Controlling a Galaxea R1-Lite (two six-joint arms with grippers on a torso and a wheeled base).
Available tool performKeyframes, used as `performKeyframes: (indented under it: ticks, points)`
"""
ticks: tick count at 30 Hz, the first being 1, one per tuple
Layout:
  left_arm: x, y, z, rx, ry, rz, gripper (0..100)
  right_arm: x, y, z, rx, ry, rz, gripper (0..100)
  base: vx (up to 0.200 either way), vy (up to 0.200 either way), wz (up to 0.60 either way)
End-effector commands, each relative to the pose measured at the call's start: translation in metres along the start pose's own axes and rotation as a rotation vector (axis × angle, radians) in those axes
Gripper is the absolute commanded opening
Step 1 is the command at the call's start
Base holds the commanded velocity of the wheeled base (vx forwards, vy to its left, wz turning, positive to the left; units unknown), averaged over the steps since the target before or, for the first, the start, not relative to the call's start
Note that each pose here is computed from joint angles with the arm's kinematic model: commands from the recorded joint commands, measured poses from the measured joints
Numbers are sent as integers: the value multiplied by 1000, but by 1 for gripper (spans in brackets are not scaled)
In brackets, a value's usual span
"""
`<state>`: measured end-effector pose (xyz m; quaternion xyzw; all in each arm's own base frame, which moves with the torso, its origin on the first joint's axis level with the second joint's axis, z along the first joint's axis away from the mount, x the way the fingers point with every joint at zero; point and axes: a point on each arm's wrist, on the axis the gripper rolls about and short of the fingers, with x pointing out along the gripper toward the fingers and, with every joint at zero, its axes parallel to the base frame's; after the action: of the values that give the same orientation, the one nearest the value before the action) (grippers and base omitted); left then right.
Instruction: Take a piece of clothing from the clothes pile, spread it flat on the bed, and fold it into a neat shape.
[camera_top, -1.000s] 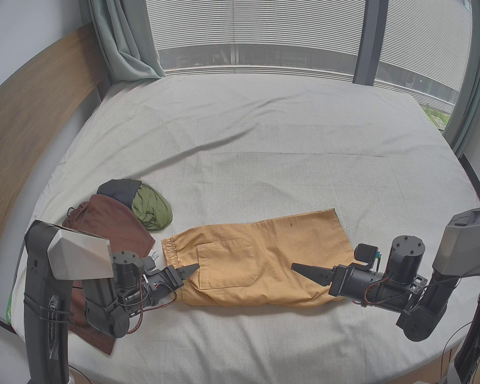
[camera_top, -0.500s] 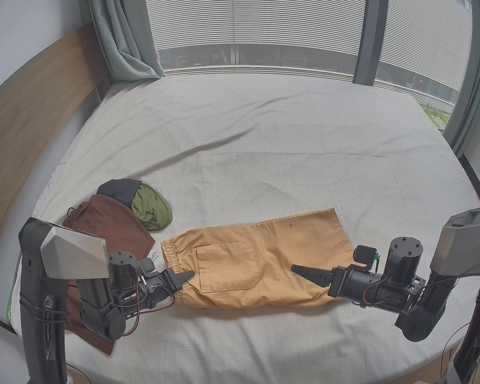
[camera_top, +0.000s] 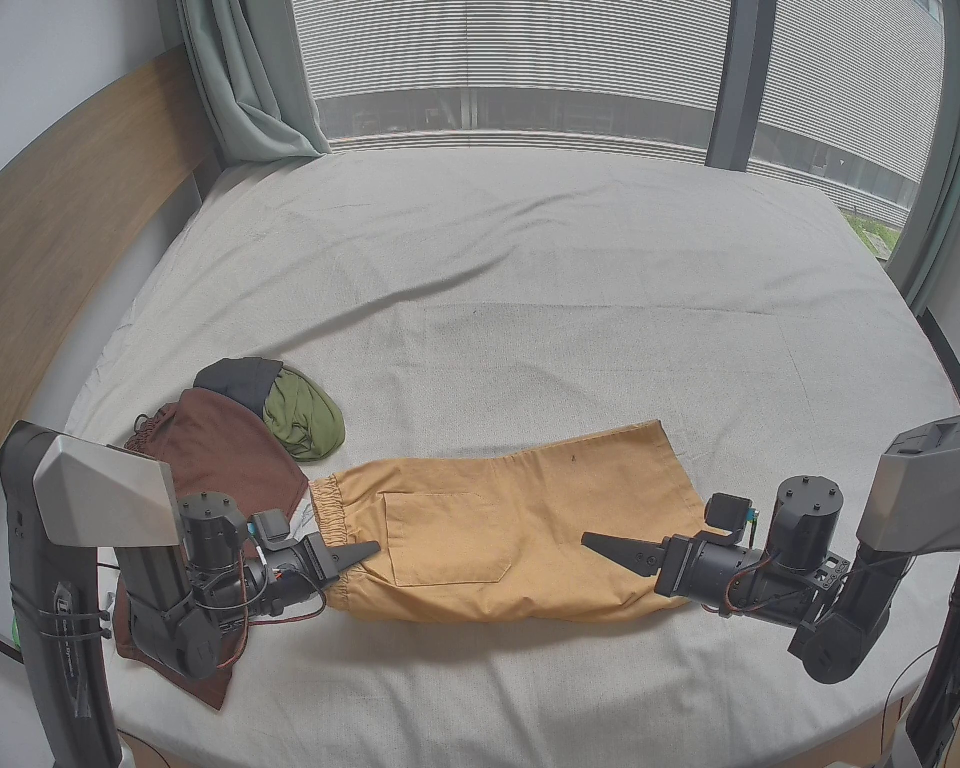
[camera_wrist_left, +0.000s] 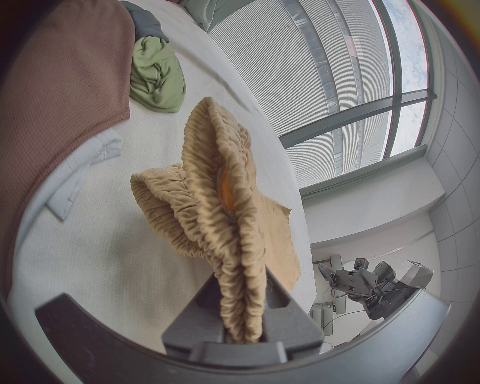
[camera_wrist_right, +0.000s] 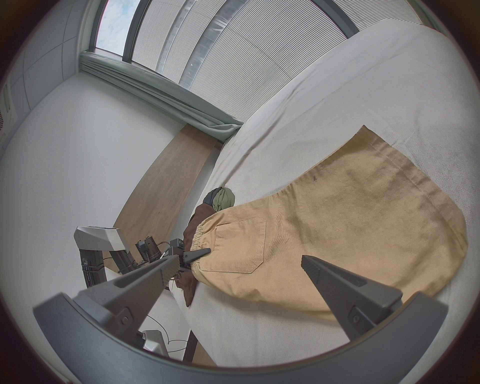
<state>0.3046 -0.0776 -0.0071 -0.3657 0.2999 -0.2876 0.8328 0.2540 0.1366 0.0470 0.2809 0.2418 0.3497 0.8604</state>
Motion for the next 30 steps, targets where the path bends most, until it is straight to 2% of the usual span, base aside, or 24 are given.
performKeyframes:
  ticks: [1, 6, 9, 14, 19, 30]
  points:
    - [-7, -6, 6, 12, -21, -15, 0, 0, 0, -1, 2, 5, -1, 100, 0, 0, 0]
    - [-8, -7, 7, 15, -24, -16, 0, 0, -1, -1, 1, 4, -2, 100, 0, 0, 0]
    - [-16, -6, 17, 18, -56, -16, 0, 0, -1, -1, 3, 5, -3, 100, 0, 0, 0]
    - [-21, -5, 22, 26, -56, -33, 0, 0, 0, -2, 1, 6, -2, 100, 0, 0, 0]
    - [-25, 1, 25, 87, -70, -15, 0, 0, -1, -2, 2, 7, -4, 100, 0, 0, 0]
    - [-37, 9, 31, 78, -96, 10, 0, 0, -1, -2, 2, 8, -3, 100, 0, 0, 0]
